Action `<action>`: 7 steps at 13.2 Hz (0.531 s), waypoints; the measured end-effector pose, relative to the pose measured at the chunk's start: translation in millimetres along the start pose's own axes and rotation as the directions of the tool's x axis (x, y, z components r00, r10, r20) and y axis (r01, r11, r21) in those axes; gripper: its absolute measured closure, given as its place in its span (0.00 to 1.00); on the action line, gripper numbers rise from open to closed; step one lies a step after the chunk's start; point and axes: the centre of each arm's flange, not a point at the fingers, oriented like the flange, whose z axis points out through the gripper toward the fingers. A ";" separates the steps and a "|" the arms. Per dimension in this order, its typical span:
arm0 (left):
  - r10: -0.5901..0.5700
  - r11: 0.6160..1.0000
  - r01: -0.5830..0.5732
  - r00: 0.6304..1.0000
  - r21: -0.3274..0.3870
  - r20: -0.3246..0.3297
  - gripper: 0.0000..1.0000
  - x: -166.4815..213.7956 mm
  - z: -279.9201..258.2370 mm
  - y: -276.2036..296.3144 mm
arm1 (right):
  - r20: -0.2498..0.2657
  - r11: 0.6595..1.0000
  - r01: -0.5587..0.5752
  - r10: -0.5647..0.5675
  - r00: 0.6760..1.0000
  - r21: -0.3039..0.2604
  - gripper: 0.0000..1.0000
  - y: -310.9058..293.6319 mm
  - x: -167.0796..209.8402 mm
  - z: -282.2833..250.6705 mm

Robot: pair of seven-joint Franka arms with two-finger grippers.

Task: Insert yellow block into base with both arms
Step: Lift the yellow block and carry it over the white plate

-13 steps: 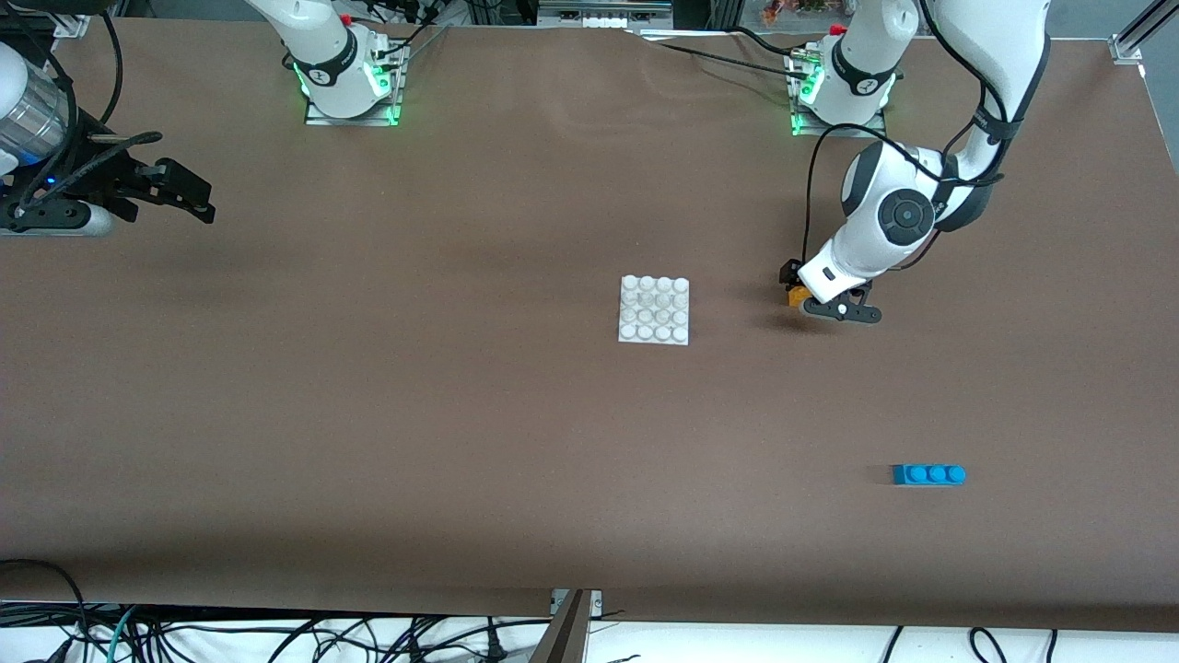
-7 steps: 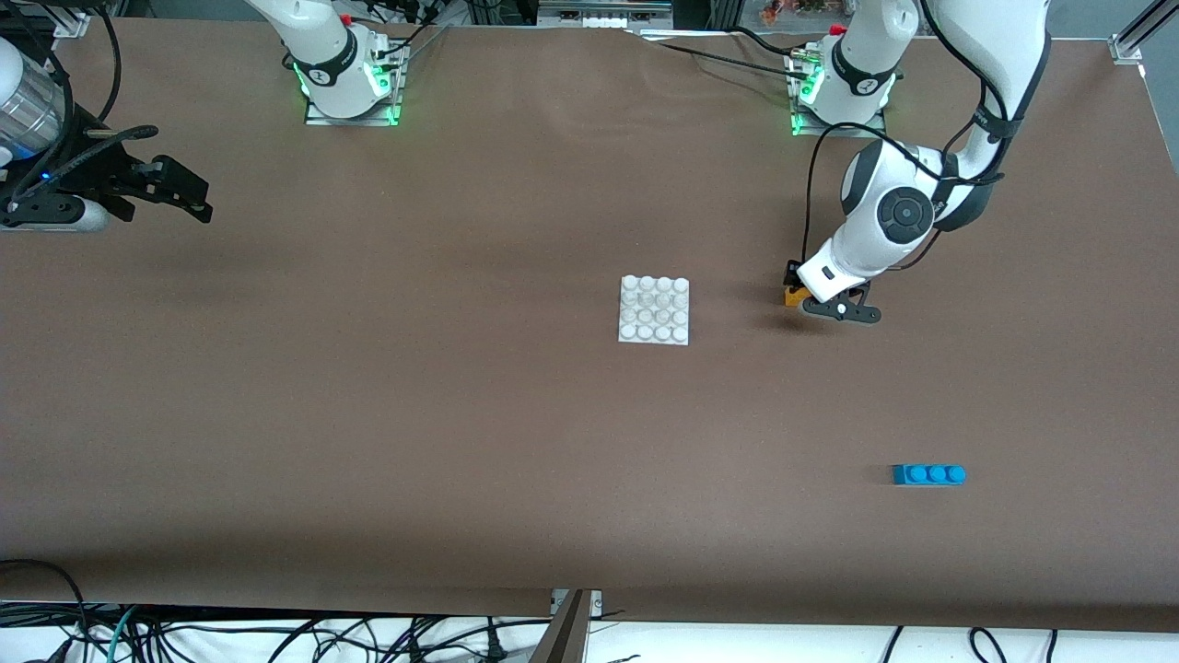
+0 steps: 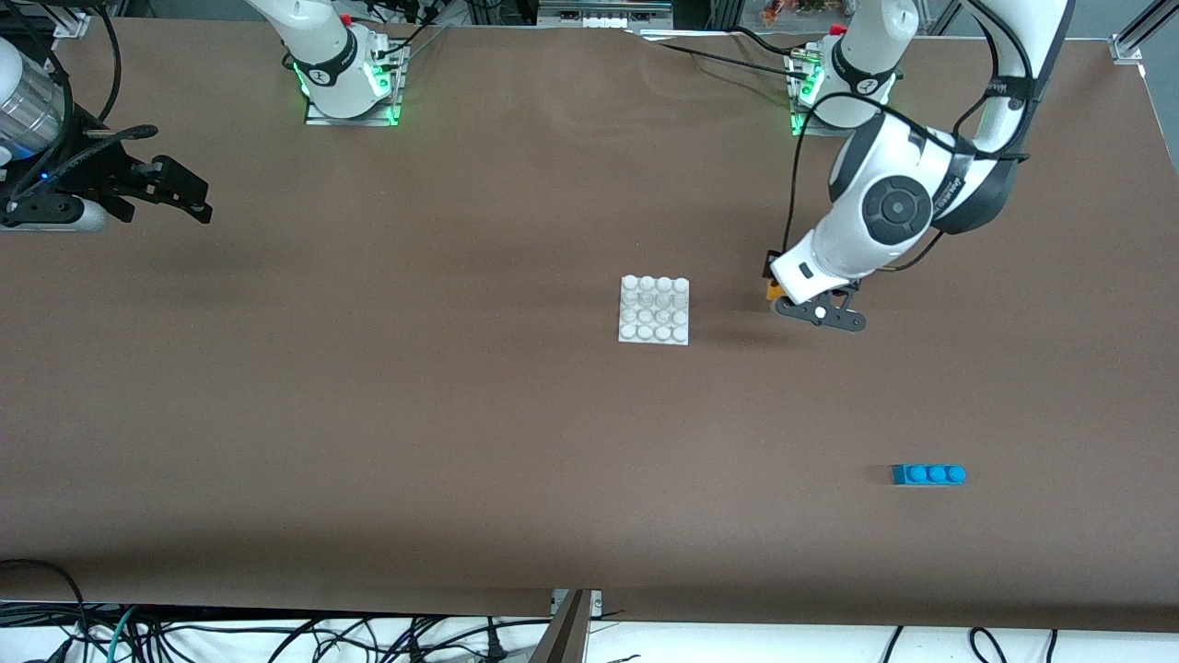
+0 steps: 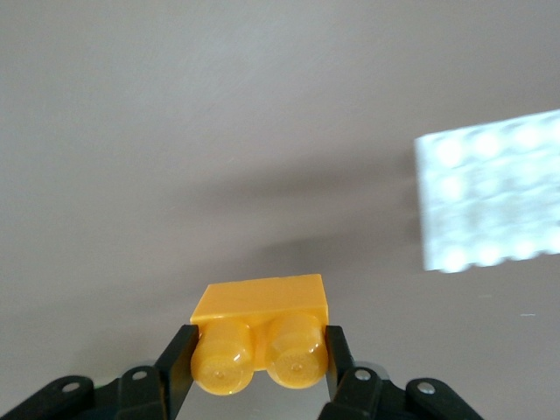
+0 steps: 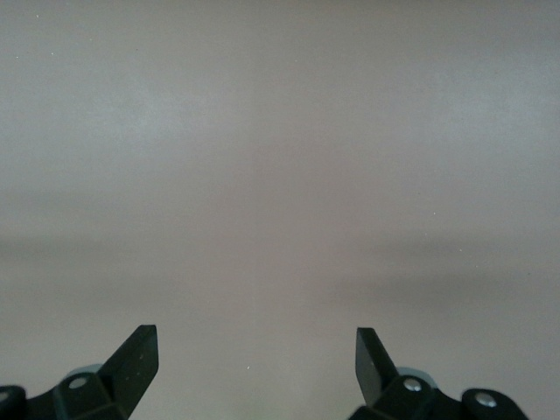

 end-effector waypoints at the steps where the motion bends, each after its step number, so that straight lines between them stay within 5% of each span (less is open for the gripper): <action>1: -0.005 1.000 0.005 1.000 -0.005 -0.012 0.37 0.3 -10.9 23.0 | -0.002 1.000 0.000 0.000 1.000 0.000 0.00 0.0 0.2 -0.1; 7: 0.001 1.000 0.001 0.999 -0.027 0.050 0.37 -3.2 35.7 177.3 | -0.009 1.000 0.000 0.000 1.000 0.001 0.00 -0.4 0.9 -0.8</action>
